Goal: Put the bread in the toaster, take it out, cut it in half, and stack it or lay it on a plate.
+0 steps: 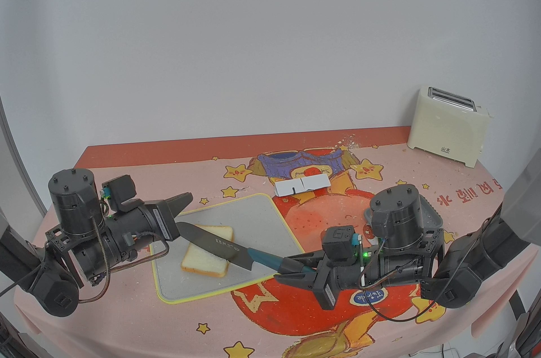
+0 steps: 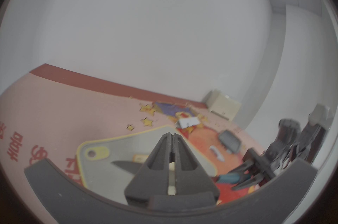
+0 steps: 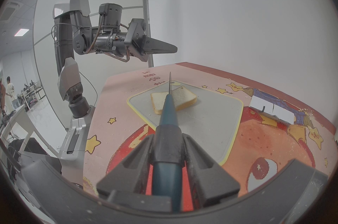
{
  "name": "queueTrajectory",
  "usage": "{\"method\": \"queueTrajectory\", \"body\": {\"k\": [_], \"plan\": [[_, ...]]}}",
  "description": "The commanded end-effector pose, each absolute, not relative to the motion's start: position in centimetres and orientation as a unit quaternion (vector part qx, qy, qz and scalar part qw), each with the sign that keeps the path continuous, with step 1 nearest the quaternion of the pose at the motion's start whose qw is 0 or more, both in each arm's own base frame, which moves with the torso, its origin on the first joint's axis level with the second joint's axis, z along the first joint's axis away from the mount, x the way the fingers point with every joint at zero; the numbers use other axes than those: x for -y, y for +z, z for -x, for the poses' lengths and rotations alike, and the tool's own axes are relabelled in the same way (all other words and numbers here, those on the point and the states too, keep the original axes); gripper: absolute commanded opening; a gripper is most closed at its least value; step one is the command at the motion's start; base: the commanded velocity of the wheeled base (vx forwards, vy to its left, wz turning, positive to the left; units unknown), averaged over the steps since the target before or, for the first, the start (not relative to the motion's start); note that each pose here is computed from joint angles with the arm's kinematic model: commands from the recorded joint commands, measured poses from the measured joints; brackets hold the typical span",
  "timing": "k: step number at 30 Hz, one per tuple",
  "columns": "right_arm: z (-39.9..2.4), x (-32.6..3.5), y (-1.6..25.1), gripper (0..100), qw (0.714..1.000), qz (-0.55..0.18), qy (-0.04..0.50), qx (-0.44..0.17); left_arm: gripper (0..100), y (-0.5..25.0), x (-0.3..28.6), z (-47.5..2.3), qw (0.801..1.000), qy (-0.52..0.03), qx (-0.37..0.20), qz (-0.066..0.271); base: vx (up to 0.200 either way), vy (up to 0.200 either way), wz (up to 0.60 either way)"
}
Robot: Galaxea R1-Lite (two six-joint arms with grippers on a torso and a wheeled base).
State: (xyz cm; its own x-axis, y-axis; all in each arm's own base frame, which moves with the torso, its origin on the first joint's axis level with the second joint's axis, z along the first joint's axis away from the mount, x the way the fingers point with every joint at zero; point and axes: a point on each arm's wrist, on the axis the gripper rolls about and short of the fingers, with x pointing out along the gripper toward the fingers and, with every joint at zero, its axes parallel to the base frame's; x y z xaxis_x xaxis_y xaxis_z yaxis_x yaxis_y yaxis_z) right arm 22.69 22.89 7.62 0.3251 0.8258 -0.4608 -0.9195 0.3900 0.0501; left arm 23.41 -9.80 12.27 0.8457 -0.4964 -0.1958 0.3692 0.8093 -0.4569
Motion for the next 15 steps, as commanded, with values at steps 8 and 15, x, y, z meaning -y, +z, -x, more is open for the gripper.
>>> {"method": "queueTrajectory", "body": {"k": [8, 15], "plan": [[-22.57, -23.01, 7.54, 0, 0.808, 0.114, 0.537, -0.212, 0, 13.19, 9.46, -23.36, 0.963, -0.162, -0.192, 0.099, 0.000, 0.000, 0.00], [-22.57, -23.01, 7.55, 0, 0.809, 0.114, 0.537, -0.211, 0, 12.98, 9.50, -23.33, 0.962, -0.164, -0.196, 0.100, 0.000, 0.000, 0.00]]}}
